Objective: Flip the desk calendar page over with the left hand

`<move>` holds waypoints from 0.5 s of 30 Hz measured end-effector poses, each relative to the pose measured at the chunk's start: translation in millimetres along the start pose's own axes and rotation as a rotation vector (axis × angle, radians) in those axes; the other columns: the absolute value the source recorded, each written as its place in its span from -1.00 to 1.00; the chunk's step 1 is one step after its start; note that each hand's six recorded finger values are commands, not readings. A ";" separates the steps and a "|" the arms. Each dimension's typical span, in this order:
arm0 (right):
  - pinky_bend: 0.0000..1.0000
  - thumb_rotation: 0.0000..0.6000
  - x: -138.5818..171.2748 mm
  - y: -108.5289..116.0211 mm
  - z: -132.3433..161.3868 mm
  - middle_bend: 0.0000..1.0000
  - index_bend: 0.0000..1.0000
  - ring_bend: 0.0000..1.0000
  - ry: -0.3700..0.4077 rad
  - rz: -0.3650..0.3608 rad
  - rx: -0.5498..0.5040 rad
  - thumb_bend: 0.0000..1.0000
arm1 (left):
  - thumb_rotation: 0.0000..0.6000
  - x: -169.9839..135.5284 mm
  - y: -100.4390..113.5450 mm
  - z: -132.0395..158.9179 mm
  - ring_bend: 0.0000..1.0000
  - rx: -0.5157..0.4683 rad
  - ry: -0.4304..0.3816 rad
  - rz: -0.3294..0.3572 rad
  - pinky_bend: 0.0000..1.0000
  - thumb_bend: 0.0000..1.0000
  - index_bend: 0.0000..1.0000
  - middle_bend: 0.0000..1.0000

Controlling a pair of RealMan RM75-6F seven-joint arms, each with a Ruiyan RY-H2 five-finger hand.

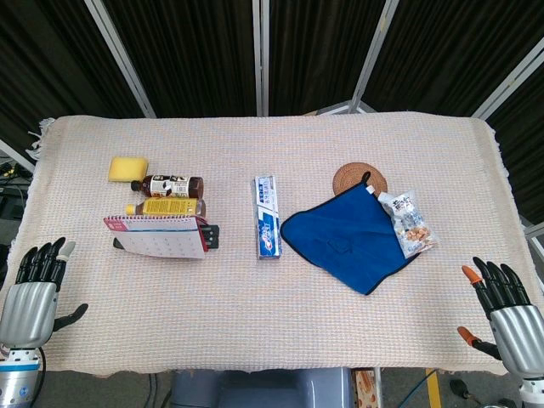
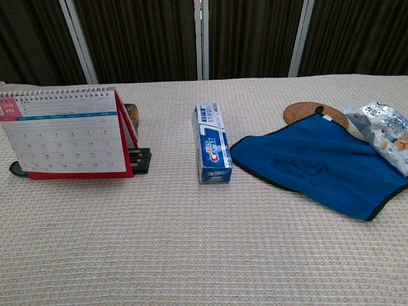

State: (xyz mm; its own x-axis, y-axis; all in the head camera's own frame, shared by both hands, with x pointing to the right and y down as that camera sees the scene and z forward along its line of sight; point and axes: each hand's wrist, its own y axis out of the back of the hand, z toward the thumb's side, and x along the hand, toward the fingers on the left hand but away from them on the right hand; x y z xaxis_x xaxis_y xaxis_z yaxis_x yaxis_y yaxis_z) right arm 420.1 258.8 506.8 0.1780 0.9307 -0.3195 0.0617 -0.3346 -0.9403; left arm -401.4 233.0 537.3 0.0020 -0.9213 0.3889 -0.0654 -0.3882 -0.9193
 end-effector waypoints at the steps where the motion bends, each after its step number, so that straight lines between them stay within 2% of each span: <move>1: -1.00 1.00 0.1 0.4 -0.1 -1.00 -1.00 -1.00 0.000 -0.001 -0.001 -0.93 | 1.00 -0.1 0.1 0.2 -1.00 0.001 0.000 0.001 -1.00 -1.00 -1.00 -1.00; 15: -1.00 1.00 -0.1 1.7 0.2 -1.00 -1.00 -1.00 0.000 -0.005 -0.005 -0.93 | 1.00 0.7 -3.0 -1.6 -1.00 -0.002 0.007 -0.012 -1.00 -1.00 -1.00 -1.00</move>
State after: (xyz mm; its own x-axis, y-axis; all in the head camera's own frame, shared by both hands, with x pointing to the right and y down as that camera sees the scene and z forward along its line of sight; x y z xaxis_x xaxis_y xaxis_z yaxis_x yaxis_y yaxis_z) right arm 420.0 258.2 505.3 0.1776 0.9323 -0.3150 0.0677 -0.3309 -0.9412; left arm -402.8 233.6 540.4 -0.0042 -0.9165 0.4001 -0.0677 -0.3989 -0.9145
